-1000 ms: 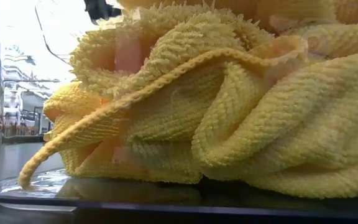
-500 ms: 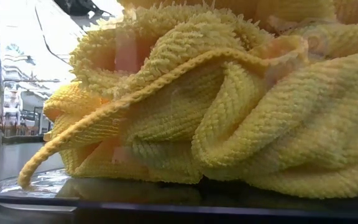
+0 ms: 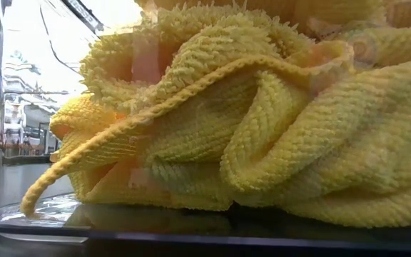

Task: Sort microfiber towel by color & place in baskets
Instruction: Put the yellow towel into the bottom transparent bin

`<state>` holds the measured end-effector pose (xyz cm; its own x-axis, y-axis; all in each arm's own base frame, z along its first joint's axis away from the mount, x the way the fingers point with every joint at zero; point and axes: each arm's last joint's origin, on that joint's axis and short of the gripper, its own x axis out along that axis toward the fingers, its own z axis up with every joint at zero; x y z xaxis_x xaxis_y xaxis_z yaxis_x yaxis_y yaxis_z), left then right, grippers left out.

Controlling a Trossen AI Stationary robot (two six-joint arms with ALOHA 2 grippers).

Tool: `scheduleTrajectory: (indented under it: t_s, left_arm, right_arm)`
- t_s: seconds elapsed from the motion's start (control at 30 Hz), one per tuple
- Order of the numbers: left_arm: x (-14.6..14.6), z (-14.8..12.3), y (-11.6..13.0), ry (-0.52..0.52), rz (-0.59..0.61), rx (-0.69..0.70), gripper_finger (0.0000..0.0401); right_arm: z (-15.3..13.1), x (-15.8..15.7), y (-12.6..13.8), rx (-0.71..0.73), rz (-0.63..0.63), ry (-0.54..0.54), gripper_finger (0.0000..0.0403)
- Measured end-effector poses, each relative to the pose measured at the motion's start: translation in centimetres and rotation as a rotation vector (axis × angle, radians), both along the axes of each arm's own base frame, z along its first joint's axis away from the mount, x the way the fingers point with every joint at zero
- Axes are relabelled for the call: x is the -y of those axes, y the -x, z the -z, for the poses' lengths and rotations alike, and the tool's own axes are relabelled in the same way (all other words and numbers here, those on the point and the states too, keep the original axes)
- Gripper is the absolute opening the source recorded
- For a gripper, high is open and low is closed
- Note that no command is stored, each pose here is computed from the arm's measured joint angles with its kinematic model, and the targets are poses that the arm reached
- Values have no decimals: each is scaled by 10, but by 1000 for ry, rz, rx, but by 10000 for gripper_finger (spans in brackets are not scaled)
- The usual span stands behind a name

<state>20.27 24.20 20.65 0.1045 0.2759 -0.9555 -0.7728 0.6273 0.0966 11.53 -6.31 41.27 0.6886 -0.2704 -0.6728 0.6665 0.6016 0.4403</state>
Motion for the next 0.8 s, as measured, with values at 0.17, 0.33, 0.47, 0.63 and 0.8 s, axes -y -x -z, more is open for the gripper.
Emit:
scheduleTrajectory:
  t_s: [0.17, 0.33, 0.47, 0.63, 0.8]
  left_arm:
    - [-9, 15, -2, 18, 24, -7, 297]
    - [-14, 17, -3, 19, 54, 33, 226]
    - [-16, 16, -4, 3, 104, 39, 131]
    - [-13, 17, -4, 38, 172, 52, 16]
    - [-8, 13, -2, 130, 176, 59, 8]
  right_arm:
    - [-1, -9, 1, 22, -27, -27, 270]
    - [-2, -15, -2, 28, -58, -46, 270]
    - [-2, -18, -3, 29, -80, -46, 270]
    - [-2, -22, -5, 27, -107, -44, 270]
    - [-2, -25, -6, 29, -131, -46, 270]
